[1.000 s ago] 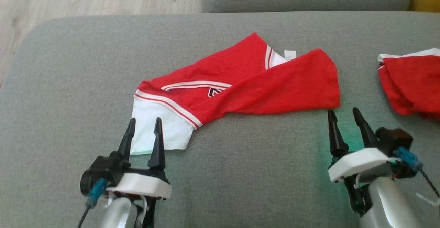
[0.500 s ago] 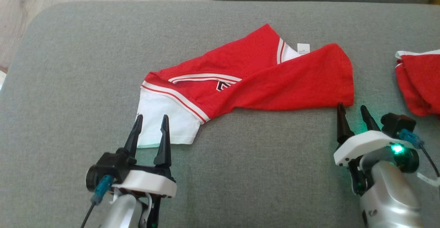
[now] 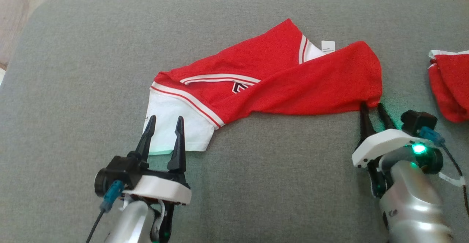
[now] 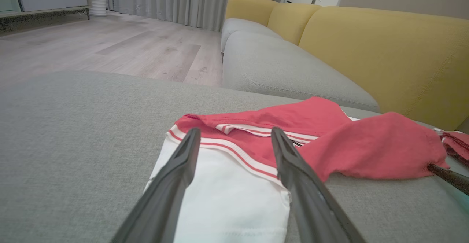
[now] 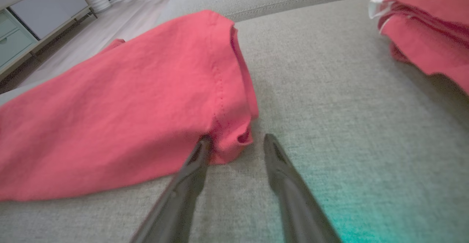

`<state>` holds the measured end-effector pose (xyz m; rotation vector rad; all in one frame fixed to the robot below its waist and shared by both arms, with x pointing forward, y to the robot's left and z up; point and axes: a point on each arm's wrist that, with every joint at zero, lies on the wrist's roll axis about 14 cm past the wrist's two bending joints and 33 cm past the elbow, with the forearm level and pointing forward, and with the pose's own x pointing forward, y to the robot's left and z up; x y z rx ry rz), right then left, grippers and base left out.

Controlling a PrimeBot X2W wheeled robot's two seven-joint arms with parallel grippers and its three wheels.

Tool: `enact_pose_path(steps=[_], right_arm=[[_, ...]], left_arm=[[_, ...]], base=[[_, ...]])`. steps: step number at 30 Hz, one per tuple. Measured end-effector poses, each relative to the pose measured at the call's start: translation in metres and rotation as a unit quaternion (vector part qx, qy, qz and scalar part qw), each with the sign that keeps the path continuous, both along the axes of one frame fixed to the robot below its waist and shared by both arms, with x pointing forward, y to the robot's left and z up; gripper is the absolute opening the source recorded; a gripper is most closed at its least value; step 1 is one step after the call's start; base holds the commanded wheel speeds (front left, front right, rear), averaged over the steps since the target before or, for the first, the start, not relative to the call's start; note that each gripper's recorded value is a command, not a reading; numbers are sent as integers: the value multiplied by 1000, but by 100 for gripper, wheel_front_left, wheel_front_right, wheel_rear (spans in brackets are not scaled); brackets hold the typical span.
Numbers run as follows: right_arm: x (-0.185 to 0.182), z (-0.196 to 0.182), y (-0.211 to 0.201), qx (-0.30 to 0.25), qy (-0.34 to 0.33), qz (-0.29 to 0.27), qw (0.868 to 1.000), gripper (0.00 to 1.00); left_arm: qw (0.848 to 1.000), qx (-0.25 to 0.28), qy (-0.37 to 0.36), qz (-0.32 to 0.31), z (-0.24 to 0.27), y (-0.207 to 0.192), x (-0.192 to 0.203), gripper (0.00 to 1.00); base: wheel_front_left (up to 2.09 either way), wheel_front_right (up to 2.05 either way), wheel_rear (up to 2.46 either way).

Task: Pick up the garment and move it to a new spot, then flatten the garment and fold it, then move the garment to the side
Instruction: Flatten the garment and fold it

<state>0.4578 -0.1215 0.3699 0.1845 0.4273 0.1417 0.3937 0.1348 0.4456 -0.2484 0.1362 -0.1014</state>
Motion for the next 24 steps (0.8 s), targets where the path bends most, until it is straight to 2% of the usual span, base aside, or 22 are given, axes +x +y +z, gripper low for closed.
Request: enact_pose_path(steps=[6, 14, 24], right_arm=[[-5, 1, -2, -7, -2, 4, 1000, 0], [-21, 28, -14, 0, -42, -8, 999, 0], [-53, 69, -46, -3, -81, -44, 996, 0]], left_arm=[[1000, -1, -7, -10, 4, -8, 5, 100], [999, -7, -33, -27, 23, -20, 7, 100], [998, -23, -45, -45, 33, -37, -14, 100]], base=[[0, 0, 0], [0, 0, 0], [0, 0, 0]])
